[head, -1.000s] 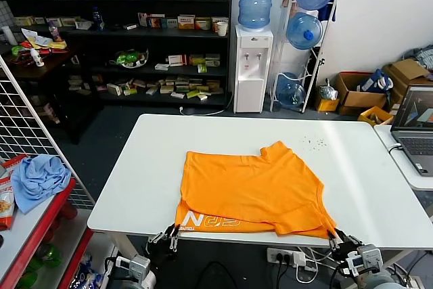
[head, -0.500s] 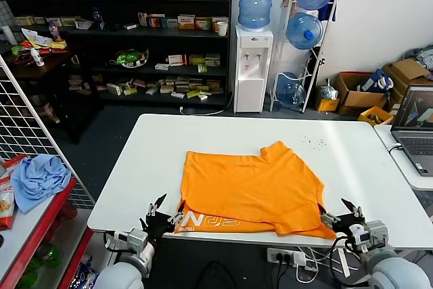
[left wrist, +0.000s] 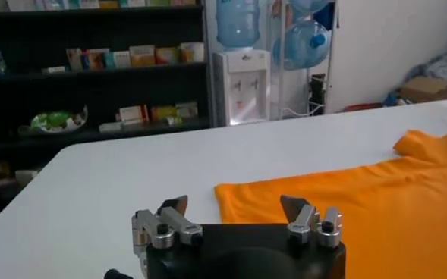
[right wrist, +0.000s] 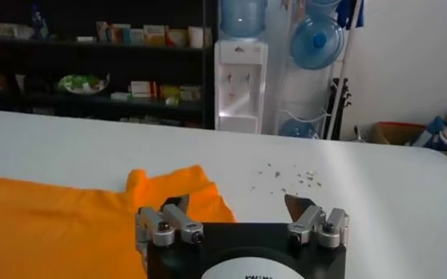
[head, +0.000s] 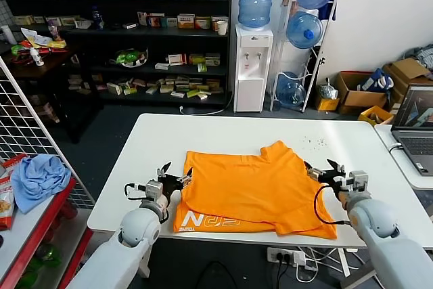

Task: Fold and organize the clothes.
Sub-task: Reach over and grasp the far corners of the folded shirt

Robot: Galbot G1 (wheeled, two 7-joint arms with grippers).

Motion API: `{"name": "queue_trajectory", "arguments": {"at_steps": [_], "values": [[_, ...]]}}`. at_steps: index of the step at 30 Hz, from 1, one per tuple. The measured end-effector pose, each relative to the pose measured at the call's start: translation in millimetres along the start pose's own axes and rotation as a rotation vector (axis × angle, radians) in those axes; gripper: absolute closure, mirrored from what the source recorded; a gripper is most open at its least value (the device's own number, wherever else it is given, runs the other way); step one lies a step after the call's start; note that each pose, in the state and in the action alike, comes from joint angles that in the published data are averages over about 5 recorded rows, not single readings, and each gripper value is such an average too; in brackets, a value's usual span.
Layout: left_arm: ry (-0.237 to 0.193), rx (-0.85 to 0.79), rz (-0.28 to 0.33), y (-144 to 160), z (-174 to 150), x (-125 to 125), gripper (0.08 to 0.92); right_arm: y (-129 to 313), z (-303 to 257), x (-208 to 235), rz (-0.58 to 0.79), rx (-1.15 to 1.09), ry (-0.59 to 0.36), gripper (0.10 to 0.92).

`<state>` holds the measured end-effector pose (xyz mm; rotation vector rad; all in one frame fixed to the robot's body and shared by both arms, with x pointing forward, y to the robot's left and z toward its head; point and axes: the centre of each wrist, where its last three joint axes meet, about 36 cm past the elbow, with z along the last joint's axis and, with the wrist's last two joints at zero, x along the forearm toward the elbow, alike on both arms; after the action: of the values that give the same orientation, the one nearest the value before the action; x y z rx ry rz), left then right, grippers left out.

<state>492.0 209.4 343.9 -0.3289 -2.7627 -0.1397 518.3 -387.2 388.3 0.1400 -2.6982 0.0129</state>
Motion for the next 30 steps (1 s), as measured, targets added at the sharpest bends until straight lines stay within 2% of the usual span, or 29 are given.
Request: {"name": "queue_trajectory", "arguments": {"at_steps": [6,14,22,30], "values": [[0.045,0.028,-0.011,5.4,-14.1,-41.8,0.177,-7.3,-16.4,-44.5,-0.006,-0.027,0.050,0.200],[0.078,0.057,-0.029,8.7,-28.7,-82.3,0.177,-5.2,-13.0,-86.0,-0.034,-0.058,0.113,0.200],[0.100,0.077,-0.043,6.3,-37.9,-108.8,0.177,9.1,-6.8,-110.4,-0.077,-0.078,0.140,0.200],[0.142,0.093,-0.042,1.1,-31.0,-119.7,0.177,22.7,-9.0,-125.7,-0.100,-0.084,0.141,0.204]]}}
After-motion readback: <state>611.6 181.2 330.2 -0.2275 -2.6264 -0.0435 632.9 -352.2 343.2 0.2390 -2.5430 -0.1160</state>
